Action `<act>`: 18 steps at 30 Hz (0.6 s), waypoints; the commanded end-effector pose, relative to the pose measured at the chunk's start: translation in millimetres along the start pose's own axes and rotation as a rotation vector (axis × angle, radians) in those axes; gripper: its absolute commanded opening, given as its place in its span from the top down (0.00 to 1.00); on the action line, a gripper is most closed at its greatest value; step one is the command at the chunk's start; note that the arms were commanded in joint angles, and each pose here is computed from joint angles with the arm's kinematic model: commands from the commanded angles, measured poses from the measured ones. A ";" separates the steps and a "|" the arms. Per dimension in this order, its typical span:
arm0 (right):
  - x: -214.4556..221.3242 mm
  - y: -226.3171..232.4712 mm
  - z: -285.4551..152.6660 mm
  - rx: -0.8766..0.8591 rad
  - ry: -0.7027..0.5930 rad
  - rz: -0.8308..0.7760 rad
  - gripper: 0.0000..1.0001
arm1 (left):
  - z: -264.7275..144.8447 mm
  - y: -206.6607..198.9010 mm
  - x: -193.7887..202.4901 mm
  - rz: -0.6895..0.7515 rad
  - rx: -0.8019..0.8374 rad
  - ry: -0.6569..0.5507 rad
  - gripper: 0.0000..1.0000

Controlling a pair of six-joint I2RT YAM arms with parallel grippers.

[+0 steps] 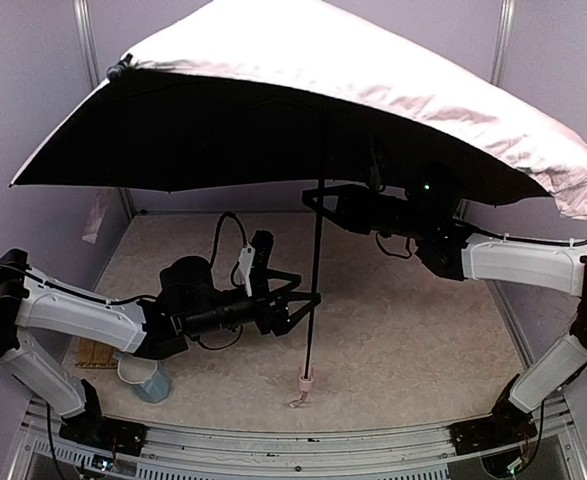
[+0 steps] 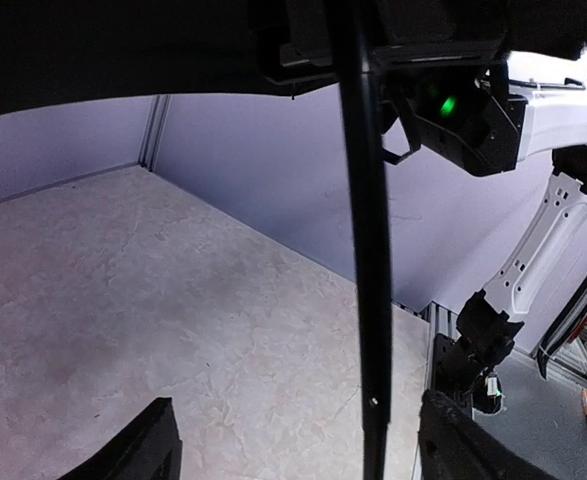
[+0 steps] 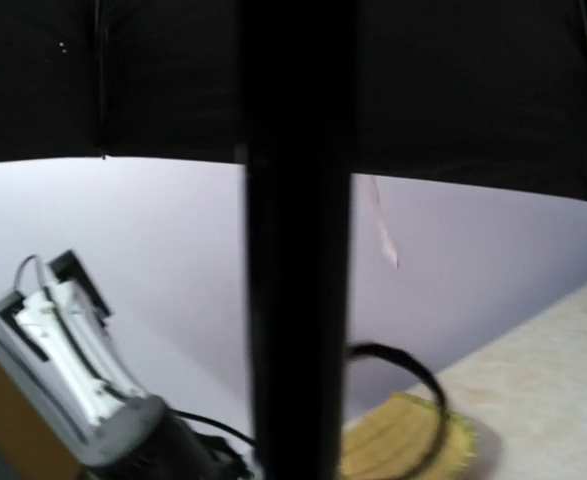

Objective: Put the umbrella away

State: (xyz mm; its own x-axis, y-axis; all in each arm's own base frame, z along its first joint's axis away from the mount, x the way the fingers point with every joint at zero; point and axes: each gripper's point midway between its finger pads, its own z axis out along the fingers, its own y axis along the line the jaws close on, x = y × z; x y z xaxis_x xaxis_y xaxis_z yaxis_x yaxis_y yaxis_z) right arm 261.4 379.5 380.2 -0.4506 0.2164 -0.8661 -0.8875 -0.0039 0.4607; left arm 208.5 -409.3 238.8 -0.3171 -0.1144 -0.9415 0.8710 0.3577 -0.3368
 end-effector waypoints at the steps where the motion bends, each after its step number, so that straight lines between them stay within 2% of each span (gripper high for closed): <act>1: -30.4 42.4 14.0 -0.135 -0.086 -0.085 1.00 | 3.0 0.9 -13.9 -0.012 0.008 -0.081 0.27; 4: -30.1 48.5 19.2 -0.157 -0.085 -0.082 1.00 | 5.7 -0.3 -5.1 -0.055 0.032 -0.069 0.42; 7: -30.1 53.1 20.1 -0.175 -0.087 -0.083 1.00 | 9.0 2.2 3.5 -0.098 0.034 -0.052 0.68; 11: -28.7 51.8 19.5 -0.165 -0.083 -0.082 1.00 | 10.5 -9.2 8.6 -0.149 0.101 -0.038 0.95; 12: -28.9 51.4 19.3 -0.161 -0.083 -0.084 1.00 | 10.6 -11.2 9.0 -0.163 0.111 -0.039 1.00; 14: -28.9 49.0 18.9 -0.148 -0.087 -0.086 1.00 | 11.2 -14.4 10.8 -0.194 0.129 -0.040 1.00; 15: -30.6 47.3 18.1 -0.136 -0.098 -0.088 0.87 | 11.1 -16.2 10.3 -0.211 0.140 -0.045 1.00; 17: -38.1 39.5 13.7 -0.089 -0.146 -0.091 0.52 | 8.6 -20.4 5.7 -0.236 0.161 -0.074 1.00; 18: -44.5 35.8 9.8 -0.067 -0.177 -0.099 0.40 | 7.3 -21.8 3.6 -0.243 0.166 -0.089 1.00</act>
State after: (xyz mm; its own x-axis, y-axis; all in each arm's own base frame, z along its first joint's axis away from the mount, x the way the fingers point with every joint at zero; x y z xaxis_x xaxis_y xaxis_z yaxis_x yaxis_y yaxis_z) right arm 250.8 396.3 394.4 -0.4362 0.2480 -0.8650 -0.8981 -0.0597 0.4357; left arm 195.4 -426.1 242.3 -0.4415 -0.2156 -0.8710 0.8536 0.1981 -0.4818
